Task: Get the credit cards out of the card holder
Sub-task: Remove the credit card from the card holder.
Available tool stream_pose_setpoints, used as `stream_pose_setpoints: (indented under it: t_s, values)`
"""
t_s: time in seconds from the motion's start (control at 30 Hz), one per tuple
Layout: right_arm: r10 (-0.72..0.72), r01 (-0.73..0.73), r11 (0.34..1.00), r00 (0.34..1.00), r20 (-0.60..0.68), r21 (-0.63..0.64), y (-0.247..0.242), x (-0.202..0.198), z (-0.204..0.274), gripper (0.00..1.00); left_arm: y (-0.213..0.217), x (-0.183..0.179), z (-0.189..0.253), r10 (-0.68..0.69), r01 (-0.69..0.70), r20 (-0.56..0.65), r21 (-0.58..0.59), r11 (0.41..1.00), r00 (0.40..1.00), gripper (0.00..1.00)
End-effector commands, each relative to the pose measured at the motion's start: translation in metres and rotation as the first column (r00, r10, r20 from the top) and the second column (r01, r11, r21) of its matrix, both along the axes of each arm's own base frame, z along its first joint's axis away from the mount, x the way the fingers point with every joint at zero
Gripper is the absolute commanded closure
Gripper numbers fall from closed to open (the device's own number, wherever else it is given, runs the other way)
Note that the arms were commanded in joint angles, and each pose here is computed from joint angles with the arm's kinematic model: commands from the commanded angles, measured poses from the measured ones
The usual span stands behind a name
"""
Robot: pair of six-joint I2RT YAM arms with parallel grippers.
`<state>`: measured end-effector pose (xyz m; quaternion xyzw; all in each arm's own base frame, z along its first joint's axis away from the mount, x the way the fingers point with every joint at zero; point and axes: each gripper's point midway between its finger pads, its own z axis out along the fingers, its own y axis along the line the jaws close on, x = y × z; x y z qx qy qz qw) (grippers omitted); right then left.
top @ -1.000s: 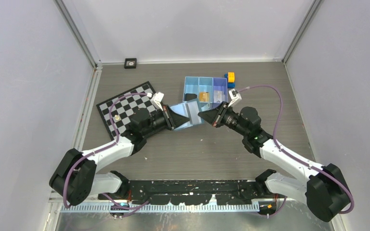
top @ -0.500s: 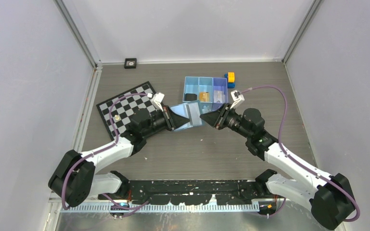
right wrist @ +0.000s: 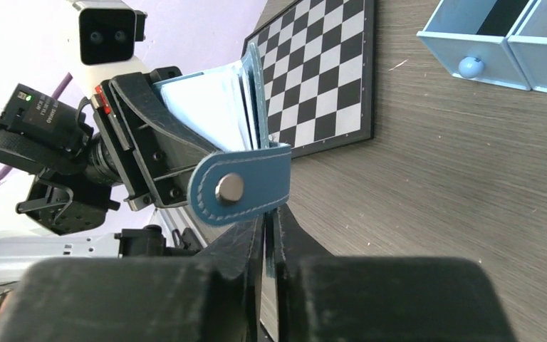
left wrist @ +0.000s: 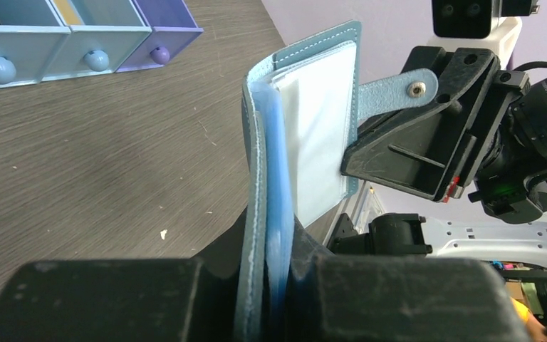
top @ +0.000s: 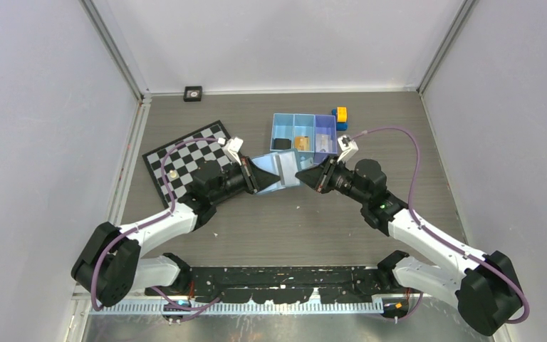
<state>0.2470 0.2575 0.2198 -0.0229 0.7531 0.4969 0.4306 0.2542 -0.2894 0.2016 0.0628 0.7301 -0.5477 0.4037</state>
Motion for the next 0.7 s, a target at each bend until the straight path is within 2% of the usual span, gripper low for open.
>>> stream_pose_setpoints:
  t_s: [0.0,0.1,0.4,0.67]
  values:
    - [-0.003,0.002,1.000,0.998,0.060,0.024,0.002,0.003,0.024,0.95,-0.001,-0.002,0.024,-0.010,0.014,0.082,-0.046,0.999,0.997,1.00]
    - [0.013,-0.015,0.999,0.998,0.068,0.040,0.004,0.000,0.027,0.98,-0.002,-0.003,0.024,-0.016,0.020,0.083,-0.048,0.999,0.996,1.00]
    - [0.122,-0.141,0.979,0.984,0.133,0.144,0.013,-0.020,0.052,0.92,-0.002,-0.003,0.025,-0.017,0.021,0.085,-0.051,0.998,0.996,1.00]
    - [0.111,-0.128,0.982,0.986,0.128,0.136,0.011,-0.019,0.050,0.91,-0.002,-0.003,0.025,-0.018,0.023,0.083,-0.050,0.999,0.996,1.00]
